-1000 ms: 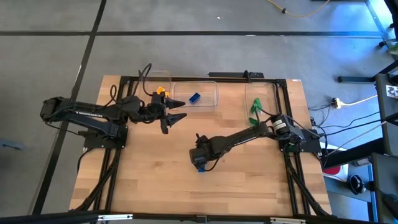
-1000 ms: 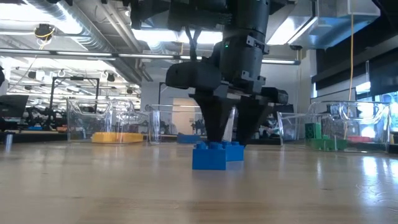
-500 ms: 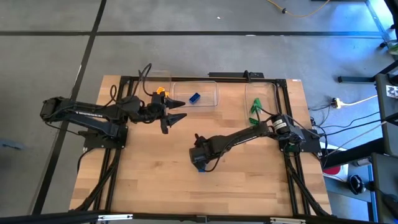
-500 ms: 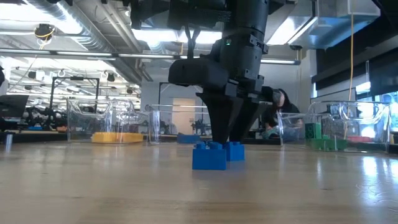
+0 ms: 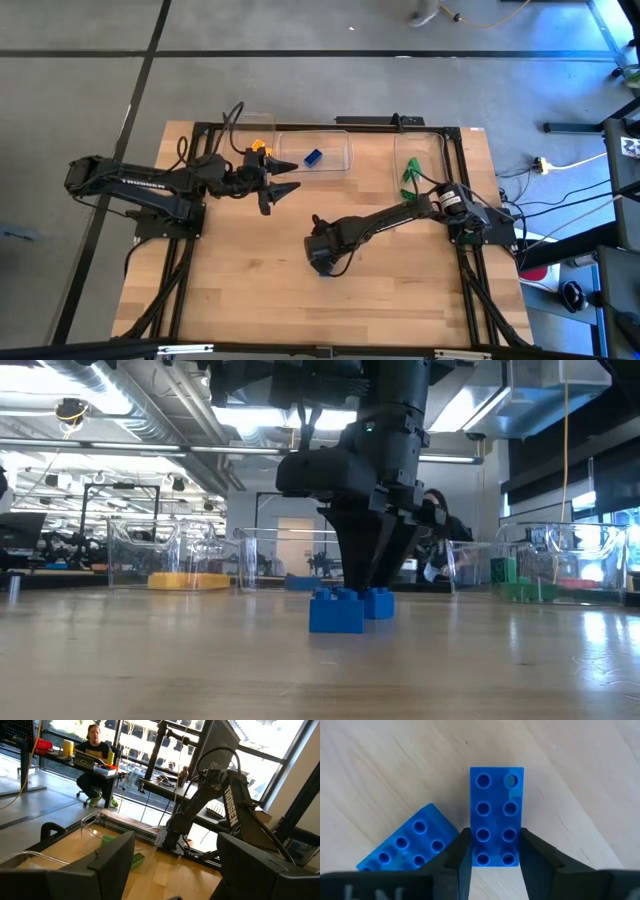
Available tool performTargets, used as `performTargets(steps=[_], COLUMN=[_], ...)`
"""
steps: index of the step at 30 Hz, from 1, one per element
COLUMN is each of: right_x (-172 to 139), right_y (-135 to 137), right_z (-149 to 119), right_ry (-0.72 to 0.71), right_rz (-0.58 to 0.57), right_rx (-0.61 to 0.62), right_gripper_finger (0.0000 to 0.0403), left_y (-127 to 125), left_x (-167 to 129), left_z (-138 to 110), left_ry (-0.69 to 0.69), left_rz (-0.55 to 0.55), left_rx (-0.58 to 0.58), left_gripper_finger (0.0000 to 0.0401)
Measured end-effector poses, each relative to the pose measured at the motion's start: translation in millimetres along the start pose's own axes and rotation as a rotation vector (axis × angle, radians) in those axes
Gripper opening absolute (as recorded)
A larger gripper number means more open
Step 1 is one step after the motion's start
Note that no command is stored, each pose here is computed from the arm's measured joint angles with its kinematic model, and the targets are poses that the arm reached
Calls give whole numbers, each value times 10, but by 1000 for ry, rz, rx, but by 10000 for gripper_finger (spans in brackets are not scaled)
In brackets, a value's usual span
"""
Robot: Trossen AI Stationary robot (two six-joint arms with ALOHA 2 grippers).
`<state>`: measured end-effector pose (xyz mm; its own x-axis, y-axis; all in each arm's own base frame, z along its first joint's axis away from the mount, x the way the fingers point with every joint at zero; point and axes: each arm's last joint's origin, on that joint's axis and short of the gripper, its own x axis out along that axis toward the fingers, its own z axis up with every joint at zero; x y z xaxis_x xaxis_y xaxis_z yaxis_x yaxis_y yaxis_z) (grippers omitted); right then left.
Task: Sort & place blocks by color
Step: Put the top blue game piece into the middle transparent bin
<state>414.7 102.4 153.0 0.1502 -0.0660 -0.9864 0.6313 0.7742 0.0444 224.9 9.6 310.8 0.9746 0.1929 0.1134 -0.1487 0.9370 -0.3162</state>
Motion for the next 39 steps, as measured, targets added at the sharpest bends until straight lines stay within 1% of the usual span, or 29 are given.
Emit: performTargets(steps=[6, 13, 18, 19, 23, 27, 30, 32, 35, 37, 39], right_x=[-122, -279, -473, -516, -665, -785, -863, -923, -989, -1027, -1057], right_y=[-15, -99, -234, -269, -470, -723, -931, -1062, -1238, -1339, -1427], right_z=[14, 45, 68, 74, 38, -89, -212, -279, -342, -354, -356], right_ry=[-16, -24, -43, -54, -109, -187, -265, -331, -447, -536, -612], right_rz=[23, 13, -42, -61, -74, -11, 71, 146, 269, 345, 422], right_rx=[-21, -80, -143, -146, -115, -39, 26, 69, 118, 131, 127], right_gripper_finger=[124, 124, 124, 124, 124, 124, 124, 124, 124, 124, 124], left_y=[0, -1, 1, 0, -3, -3, -3, -5, -5, 11, 46], left_x=[0, 0, 0, 0, 0, 0, 0, 0, 8, 28, 71], left_z=[0, -1, -2, -2, -3, -4, -5, -5, -6, -24, -65], left_ry=[0, 1, 2, 2, 5, 6, 8, 8, 22, 42, 60], left_rz=[0, 0, 0, 0, -10, -10, -10, -13, -69, -103, -97], left_rx=[0, 0, 0, 0, 0, 0, 0, 0, 1, 4, 17], left_gripper_finger=[273, 273, 273, 273, 273, 273, 273, 273, 273, 273, 273])
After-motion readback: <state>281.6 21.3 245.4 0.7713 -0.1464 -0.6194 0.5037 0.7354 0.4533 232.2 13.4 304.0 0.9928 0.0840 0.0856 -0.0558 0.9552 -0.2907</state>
